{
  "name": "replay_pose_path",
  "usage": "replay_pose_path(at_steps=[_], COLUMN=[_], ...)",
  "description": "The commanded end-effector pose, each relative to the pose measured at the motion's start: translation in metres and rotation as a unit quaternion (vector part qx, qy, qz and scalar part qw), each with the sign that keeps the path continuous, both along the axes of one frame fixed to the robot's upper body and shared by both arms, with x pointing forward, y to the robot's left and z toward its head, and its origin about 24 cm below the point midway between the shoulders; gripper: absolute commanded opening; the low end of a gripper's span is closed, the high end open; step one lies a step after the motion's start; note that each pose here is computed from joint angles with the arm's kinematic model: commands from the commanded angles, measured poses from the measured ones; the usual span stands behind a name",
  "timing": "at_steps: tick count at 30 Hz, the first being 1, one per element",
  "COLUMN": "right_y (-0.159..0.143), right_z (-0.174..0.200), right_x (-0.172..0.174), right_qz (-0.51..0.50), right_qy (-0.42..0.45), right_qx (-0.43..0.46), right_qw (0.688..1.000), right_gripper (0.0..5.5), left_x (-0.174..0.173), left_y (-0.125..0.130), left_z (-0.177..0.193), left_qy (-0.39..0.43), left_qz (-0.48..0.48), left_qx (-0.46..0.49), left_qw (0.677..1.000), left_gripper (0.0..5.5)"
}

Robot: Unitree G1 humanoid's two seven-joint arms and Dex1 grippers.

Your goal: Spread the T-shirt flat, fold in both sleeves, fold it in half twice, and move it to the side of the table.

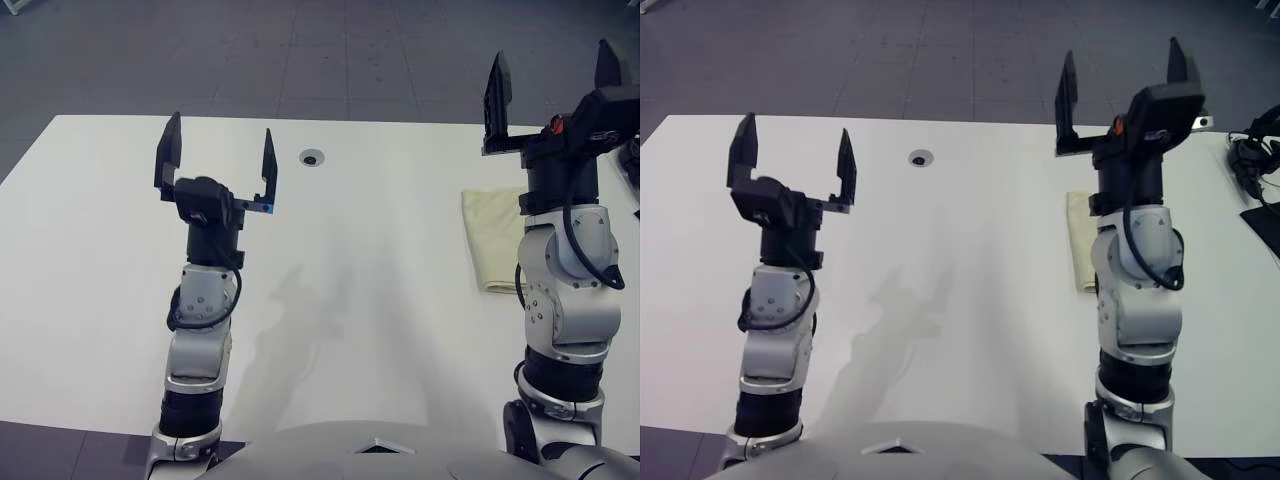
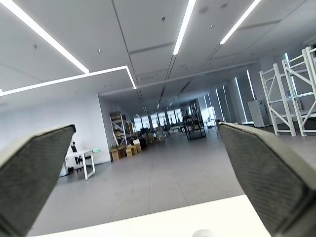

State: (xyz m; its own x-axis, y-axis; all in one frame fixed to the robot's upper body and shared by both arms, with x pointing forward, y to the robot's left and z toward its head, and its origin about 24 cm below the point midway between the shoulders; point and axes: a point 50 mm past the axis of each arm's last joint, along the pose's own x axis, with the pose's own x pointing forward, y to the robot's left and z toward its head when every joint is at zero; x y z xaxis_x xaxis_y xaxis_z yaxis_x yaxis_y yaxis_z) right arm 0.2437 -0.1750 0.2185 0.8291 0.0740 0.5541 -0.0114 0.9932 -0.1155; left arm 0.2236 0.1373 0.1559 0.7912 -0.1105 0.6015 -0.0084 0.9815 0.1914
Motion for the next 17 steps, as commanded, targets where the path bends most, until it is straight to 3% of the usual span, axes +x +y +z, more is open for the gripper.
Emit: replay_pose_path(at_steps=[1, 9, 17], right_y=[0.010, 0.015, 0.035], right_z=[-0.053, -0.073, -0.084], right_x=[-0.006, -0.007, -0.011], right_qz=[0.003, -0.008, -0.013], right_qy=[0.027, -0.004, -0.028], right_qx=[0.006, 0.015, -0.035], right_qw=[1.000, 1.000, 0.999], right_gripper=[5.40, 5.40, 5.40], left_x=[-0.003, -0.009, -0.008], left_y=[-0.002, -0.014, -0.018], left_z=[-0.010, -0.016, -0.033], left_qy=[-0.003, -0.044, -0.015], left_qz=[0.011, -0.011, -0.041], left_qx=[0.003, -0.001, -0.010], left_qw=[1.000, 0.999, 0.999], left_gripper=[5.37, 5.37, 5.37])
